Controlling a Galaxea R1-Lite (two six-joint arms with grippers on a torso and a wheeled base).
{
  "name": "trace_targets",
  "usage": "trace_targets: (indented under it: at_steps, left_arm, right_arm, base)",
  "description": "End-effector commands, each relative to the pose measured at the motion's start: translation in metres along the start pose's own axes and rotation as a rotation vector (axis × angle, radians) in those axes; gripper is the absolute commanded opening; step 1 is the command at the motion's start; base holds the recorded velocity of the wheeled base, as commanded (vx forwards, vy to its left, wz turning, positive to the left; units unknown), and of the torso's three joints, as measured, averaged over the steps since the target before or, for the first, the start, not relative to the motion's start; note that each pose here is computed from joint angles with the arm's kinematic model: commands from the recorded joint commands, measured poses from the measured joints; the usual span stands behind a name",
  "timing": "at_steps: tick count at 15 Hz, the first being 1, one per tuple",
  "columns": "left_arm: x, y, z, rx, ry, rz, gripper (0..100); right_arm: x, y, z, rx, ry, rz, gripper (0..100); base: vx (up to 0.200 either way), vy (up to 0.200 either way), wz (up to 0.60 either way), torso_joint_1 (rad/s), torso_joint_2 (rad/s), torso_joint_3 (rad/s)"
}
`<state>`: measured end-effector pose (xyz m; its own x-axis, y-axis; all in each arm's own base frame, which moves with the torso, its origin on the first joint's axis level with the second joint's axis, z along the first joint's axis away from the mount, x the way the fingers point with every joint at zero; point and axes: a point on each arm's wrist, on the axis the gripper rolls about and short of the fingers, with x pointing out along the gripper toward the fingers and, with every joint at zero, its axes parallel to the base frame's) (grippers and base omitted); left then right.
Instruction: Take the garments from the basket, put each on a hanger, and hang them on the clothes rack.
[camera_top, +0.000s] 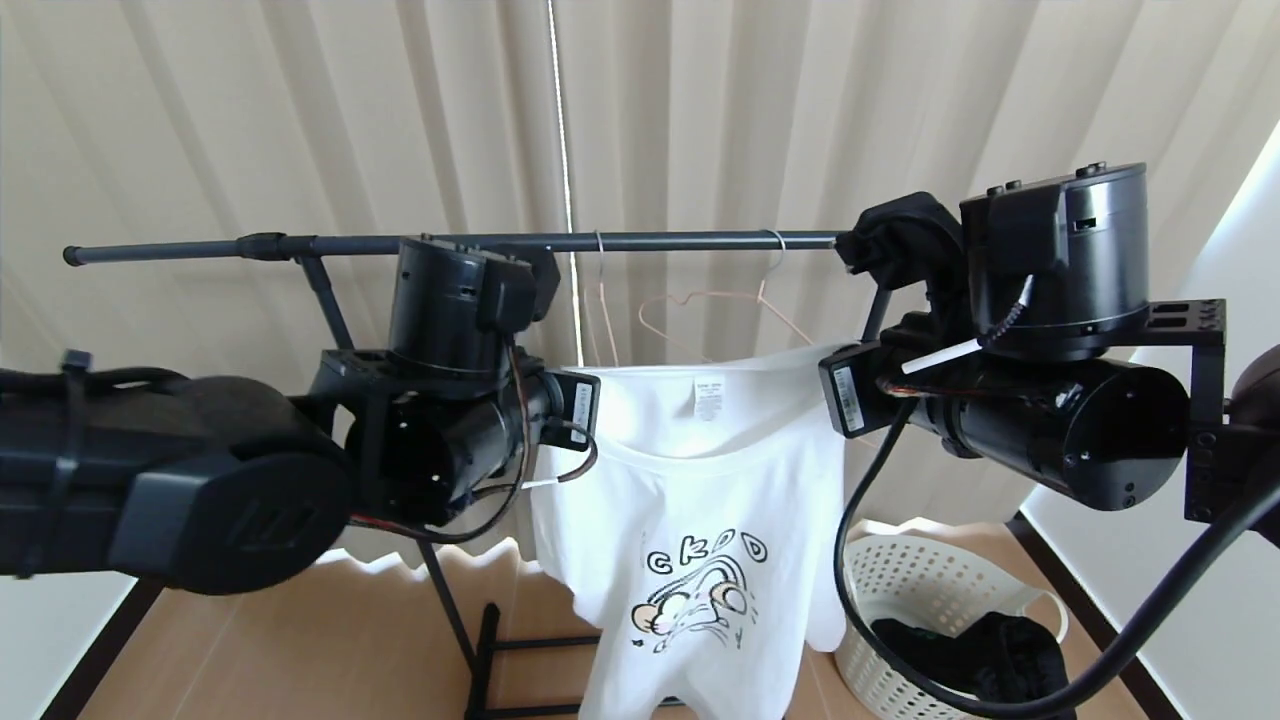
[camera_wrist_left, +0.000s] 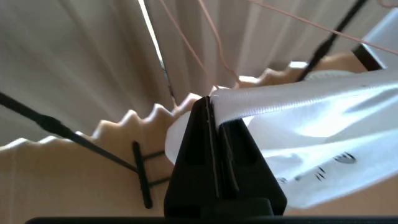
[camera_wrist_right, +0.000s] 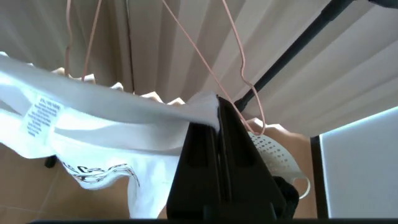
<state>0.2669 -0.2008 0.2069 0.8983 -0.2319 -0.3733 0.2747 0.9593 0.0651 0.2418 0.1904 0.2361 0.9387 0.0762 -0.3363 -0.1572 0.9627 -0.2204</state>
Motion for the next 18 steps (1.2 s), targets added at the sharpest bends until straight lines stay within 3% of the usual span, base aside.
trace_targets:
  at_steps: [1,2,3,4,5,8,13,18]
  left_arm:
    - [-0.029,0.017,0.029,-0.064,-0.036,-0.094,0]
    - [-0.034,0.029,0.028,-0.070,0.029,-0.231,0]
    - [-0.034,0.032,0.028,-0.075,0.035,-0.259,0]
    - [-0.033,0.040,0.024,-0.092,0.059,-0.352,0]
    - [-0.033,0.041,0.023,-0.100,0.064,-0.374,0]
    - [-0.032,0.041,0.019,-0.104,0.079,-0.377,0]
    - [-0.031,0.040,0.024,-0.136,0.068,-0.379,0]
    - [-0.014,0.036,0.041,-0.143,0.032,-0.385,0]
  right_arm:
    - [0.003,-0.003,0.002,0.012,-0.001,0.003,0]
    - [0.005,-0.005,0.005,0.029,-0.010,-0.001,0]
    - [0.005,-0.005,0.006,0.037,-0.011,0.002,0]
    - [0.012,-0.003,0.012,0.100,-0.020,0.005,0]
    - [0.016,-0.003,0.016,0.132,-0.028,0.001,0]
    - [0.019,-0.007,0.027,0.209,-0.024,-0.009,0]
    - [0.010,-0.012,0.033,0.218,0.056,-0.008,0]
    - [-0.010,-0.017,0.023,0.129,0.198,0.024,0]
  base:
    - [0.000,0.000,0.00,0.000,0.00,0.000]
    - [0.000,0.000,0.00,0.000,0.00,0.000]
    - [0.000,0.000,0.00,0.000,0.00,0.000]
    - [0.000,0.000,0.00,0.000,0.00,0.000]
    - [0.000,0.000,0.00,0.000,0.00,0.000]
    - [0.000,0.000,0.00,0.000,0.00,0.000]
    - [0.000,0.000,0.00,0.000,0.00,0.000]
    - [0.000,0.000,0.00,0.000,0.00,0.000]
